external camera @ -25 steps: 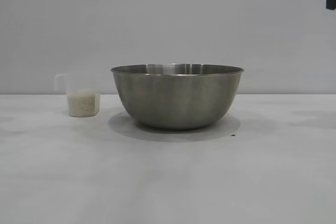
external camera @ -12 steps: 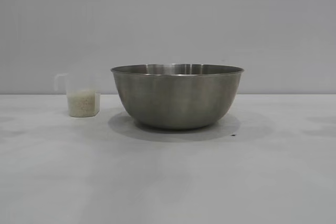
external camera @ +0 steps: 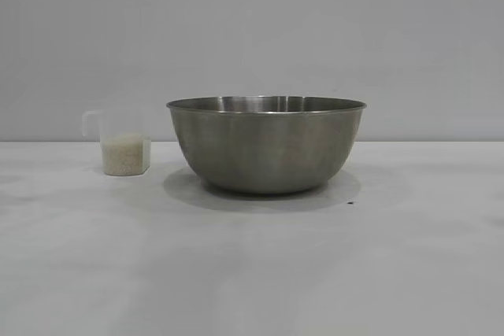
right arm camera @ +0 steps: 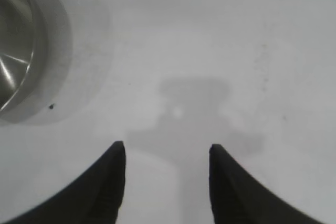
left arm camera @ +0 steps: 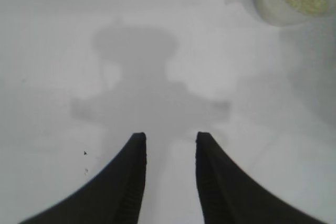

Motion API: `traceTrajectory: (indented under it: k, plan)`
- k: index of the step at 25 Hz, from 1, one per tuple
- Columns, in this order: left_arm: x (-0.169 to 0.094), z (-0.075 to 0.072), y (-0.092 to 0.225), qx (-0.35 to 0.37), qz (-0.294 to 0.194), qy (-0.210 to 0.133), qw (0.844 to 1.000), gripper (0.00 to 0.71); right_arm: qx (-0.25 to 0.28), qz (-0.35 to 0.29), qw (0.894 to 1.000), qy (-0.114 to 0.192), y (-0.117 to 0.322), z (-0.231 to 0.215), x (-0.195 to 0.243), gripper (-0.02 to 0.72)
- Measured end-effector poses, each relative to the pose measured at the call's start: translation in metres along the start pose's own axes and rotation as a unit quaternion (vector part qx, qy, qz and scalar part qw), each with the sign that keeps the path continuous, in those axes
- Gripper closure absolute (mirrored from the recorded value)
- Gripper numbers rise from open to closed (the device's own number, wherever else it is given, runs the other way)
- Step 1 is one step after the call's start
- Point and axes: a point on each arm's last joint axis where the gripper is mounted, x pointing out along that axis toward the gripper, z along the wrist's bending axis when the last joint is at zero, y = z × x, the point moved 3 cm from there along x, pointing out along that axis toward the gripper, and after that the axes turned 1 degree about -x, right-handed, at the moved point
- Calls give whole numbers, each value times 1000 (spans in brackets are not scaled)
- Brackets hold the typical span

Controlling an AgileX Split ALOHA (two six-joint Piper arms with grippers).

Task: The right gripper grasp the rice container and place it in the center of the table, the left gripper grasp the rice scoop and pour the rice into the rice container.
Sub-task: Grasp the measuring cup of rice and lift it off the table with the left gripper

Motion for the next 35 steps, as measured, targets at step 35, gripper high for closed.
traceTrajectory:
  k: [35]
  plan:
    - [0, 0, 0, 0, 0, 0, 1000, 477, -65, -241, 968, -1, 205, 1, -69, 388]
